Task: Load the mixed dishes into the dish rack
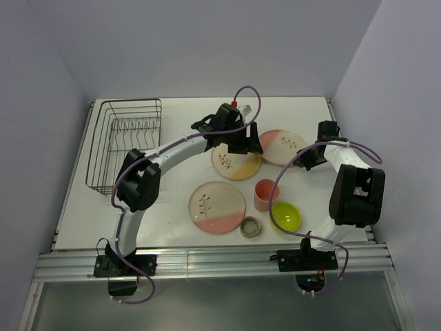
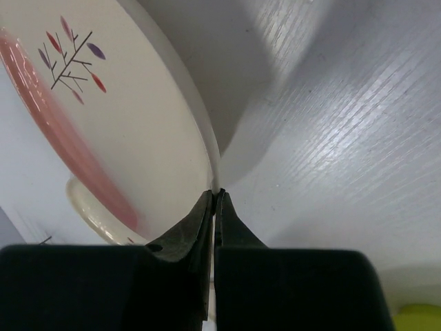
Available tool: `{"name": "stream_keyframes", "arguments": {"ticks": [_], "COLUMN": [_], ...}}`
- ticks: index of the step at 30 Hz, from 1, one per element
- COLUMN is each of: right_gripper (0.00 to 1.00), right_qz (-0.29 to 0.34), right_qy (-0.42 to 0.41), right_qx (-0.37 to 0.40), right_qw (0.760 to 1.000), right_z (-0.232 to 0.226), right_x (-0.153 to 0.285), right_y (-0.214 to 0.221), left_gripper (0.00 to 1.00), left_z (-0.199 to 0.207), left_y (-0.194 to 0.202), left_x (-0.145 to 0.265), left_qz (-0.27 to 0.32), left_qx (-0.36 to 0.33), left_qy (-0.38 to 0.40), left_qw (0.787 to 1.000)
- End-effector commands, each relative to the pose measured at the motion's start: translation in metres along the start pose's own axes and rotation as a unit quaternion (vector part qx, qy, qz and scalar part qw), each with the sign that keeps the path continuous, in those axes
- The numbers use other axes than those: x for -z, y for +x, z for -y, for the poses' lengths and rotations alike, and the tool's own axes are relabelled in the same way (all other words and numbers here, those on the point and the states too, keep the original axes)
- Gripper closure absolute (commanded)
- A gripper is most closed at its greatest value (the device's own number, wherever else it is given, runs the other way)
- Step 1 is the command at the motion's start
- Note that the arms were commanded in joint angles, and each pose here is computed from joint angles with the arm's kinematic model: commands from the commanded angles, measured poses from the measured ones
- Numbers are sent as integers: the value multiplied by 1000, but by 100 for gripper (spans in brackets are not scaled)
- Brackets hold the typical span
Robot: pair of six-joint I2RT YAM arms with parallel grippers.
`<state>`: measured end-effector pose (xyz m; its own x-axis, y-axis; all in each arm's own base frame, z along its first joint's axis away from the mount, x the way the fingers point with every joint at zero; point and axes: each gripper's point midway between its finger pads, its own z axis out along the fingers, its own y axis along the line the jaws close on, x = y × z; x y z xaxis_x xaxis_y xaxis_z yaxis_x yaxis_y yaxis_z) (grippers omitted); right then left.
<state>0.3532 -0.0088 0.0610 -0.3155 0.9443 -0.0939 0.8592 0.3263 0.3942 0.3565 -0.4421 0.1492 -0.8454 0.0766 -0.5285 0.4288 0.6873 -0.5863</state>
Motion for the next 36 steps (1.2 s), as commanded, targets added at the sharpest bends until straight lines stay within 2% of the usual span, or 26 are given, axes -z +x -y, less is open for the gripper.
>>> {"name": "stream_keyframes", "arguments": {"ticks": [1, 4, 6, 11, 17, 22, 26, 36], "right_gripper": [100, 100, 100, 100, 100, 100, 100, 100], "right_qz": [-19, -16, -17, -26, -32, -41, -46, -54], "right_qy": [-70, -72, -76, -83, -96, -103, -111, -107], "right_qx": [0, -3, -5, -11, -23, -32, -40, -41], "right_qw": [997, 997, 997, 996, 995, 993, 992, 992], "right_z": [-37, -38, -39, -42, -45, -47, -47, -38], "right_x": [18, 20, 22, 23, 29, 33, 34, 31], "right_y": [4, 3, 3, 6, 5, 9, 12, 18], "left_gripper": [22, 23, 22, 22, 22, 23, 23, 24], "left_z": [41, 59, 63, 47, 17, -5, -12, -19], "left_y": [-13, -17, -22, -22, -2, 5, 9, -5], "left_x": [2, 2, 1, -8, -33, -46, -61, -96], "left_qz": [-11, -21, -20, -26, -48, -37, -43, -41], "left_qx": [74, 121, 158, 237, 271, 307, 343, 376], "left_qy": [120, 170, 175, 170, 126, 102, 107, 121], "left_qw": [990, 978, 971, 956, 953, 945, 932, 918]}}
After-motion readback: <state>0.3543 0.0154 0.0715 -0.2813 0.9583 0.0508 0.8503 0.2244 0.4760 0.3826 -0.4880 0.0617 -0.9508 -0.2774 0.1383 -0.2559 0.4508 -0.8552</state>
